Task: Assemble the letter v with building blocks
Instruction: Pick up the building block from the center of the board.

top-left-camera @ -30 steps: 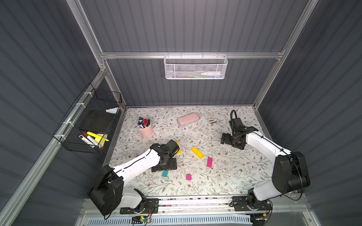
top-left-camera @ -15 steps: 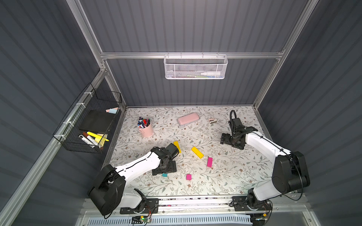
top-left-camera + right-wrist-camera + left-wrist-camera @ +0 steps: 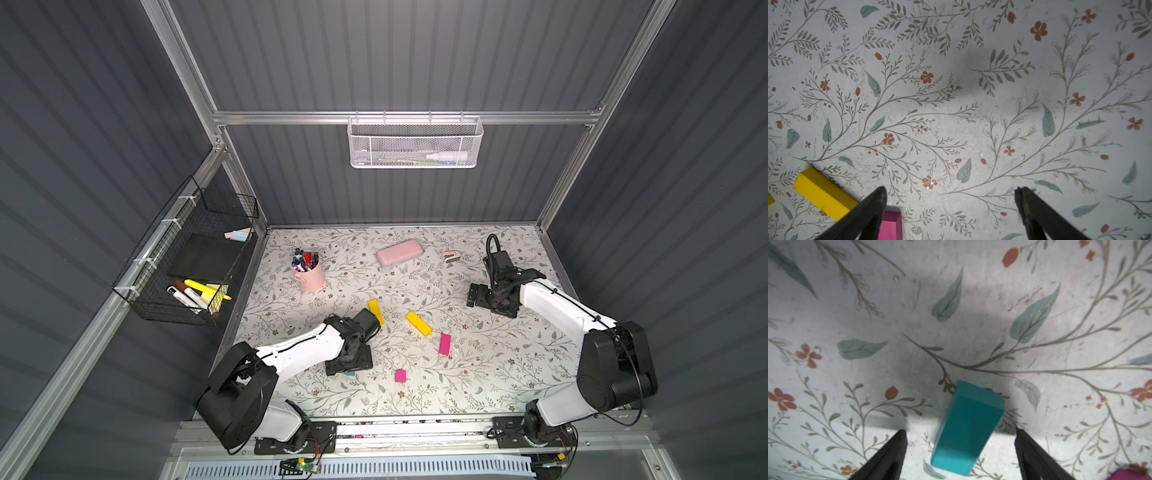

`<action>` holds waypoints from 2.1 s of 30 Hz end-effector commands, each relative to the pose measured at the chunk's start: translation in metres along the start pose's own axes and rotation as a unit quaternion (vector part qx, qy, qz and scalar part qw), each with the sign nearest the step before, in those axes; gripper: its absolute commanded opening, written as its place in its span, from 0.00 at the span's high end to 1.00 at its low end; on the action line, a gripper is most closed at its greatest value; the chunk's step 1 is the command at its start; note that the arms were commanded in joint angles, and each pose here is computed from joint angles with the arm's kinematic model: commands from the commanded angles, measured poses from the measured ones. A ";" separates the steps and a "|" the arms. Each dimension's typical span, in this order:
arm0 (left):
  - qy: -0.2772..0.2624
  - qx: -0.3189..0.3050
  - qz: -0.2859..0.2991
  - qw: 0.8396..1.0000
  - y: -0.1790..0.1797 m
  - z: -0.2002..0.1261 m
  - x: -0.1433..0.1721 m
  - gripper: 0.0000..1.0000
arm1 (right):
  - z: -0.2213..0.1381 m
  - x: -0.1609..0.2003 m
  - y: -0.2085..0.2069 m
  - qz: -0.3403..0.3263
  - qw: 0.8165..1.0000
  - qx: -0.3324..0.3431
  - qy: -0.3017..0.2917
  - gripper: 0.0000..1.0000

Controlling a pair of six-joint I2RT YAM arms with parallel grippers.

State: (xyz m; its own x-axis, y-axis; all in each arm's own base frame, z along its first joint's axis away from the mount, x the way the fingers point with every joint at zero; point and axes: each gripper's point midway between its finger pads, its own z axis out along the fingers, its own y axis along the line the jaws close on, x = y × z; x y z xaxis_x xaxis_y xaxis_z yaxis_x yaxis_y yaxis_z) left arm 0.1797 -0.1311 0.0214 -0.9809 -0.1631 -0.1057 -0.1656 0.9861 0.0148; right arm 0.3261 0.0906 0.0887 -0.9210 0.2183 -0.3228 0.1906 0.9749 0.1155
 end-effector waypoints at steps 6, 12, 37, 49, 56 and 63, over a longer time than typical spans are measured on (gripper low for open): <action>-0.003 -0.016 0.006 1.000 0.006 0.005 0.001 0.27 | -0.004 -0.003 -0.001 0.001 1.000 0.011 -0.002 0.01; 0.006 -0.019 0.012 1.000 0.004 0.013 0.003 0.41 | -0.006 -0.003 -0.003 0.000 1.000 0.018 -0.005 0.01; -0.028 0.001 0.014 1.000 -0.013 0.000 -0.013 0.92 | -0.008 -0.003 -0.003 -0.003 1.000 0.020 -0.005 0.01; -0.069 0.062 -0.014 0.996 -0.048 -0.031 -0.037 0.91 | -0.010 -0.006 -0.003 -0.007 1.000 0.028 -0.007 0.01; -0.066 0.079 -0.032 0.994 -0.075 -0.026 -0.043 0.94 | -0.011 -0.010 -0.004 -0.009 0.999 0.034 -0.013 0.01; -0.069 0.095 -0.041 0.992 -0.099 -0.023 -0.050 0.93 | -0.013 -0.012 -0.005 -0.011 0.999 0.038 -0.016 0.01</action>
State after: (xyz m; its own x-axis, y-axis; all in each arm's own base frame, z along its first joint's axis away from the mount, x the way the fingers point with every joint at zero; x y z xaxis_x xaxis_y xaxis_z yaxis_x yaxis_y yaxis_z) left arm 0.2343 -0.2087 0.0421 -0.9493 -0.2184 -0.2259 -0.1877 0.9707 -0.1499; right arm 0.3309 0.0840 0.1003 -0.9116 0.2088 -0.3541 0.1996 0.9779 0.0626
